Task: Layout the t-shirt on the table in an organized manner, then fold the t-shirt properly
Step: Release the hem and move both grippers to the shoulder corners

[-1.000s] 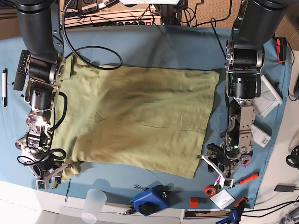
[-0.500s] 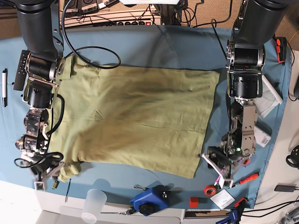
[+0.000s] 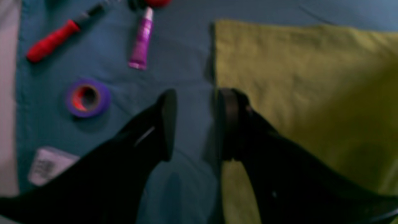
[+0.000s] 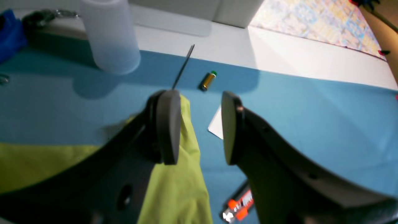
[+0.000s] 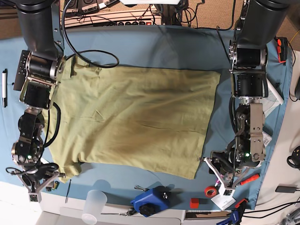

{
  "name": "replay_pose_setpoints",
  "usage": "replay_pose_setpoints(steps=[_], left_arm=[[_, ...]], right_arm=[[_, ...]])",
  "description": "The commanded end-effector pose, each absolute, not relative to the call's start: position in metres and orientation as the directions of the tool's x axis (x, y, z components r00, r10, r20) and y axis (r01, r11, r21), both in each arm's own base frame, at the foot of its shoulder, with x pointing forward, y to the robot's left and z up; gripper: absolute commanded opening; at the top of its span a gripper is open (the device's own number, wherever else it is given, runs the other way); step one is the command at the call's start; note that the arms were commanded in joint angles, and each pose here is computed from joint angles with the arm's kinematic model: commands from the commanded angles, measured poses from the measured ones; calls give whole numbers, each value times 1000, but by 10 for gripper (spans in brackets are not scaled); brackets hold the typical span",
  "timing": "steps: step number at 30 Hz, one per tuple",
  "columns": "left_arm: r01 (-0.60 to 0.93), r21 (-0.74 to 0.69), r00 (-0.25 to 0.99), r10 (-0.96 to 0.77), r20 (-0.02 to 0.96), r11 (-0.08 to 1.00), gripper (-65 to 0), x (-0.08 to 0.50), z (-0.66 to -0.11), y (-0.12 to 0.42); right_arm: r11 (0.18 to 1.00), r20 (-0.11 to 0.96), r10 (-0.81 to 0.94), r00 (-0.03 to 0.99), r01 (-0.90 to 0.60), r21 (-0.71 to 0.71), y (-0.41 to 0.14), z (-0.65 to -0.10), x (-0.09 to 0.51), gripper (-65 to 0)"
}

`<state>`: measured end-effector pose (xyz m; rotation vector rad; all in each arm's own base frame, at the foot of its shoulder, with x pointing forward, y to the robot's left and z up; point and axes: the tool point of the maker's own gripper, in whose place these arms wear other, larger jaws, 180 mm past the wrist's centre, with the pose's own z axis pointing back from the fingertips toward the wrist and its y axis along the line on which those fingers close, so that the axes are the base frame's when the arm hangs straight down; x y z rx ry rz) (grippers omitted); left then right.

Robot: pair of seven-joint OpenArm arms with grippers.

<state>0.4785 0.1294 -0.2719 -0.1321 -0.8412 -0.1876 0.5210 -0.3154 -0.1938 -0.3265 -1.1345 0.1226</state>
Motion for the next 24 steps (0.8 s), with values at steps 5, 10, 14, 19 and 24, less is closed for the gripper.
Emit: replay_pose_setpoints(steps=[5, 10, 14, 19, 24], left_arm=[[248, -34, 586, -122, 801, 968, -444, 462, -254, 122], [262, -33, 608, -139, 781, 964, -453, 425, -279, 117], [272, -31, 631, -154, 760, 962, -453, 394, -296, 114], [287, -30, 649, -172, 741, 957, -453, 354, -309, 109], [302, -32, 654, -183, 734, 953, -453, 319, -314, 104]], right_arm=[[928, 895, 320, 310, 85, -362, -316, -154, 494, -427], [909, 877, 351, 328, 105, -403, -320, -160, 454, -427], [930, 877, 313, 366, 71, -361, -320, -181, 424, -427], [960, 849, 243, 469, 6, -278, -323, -222, 381, -427], [992, 837, 121, 534, -33, -122, -329, -256, 335, -427]])
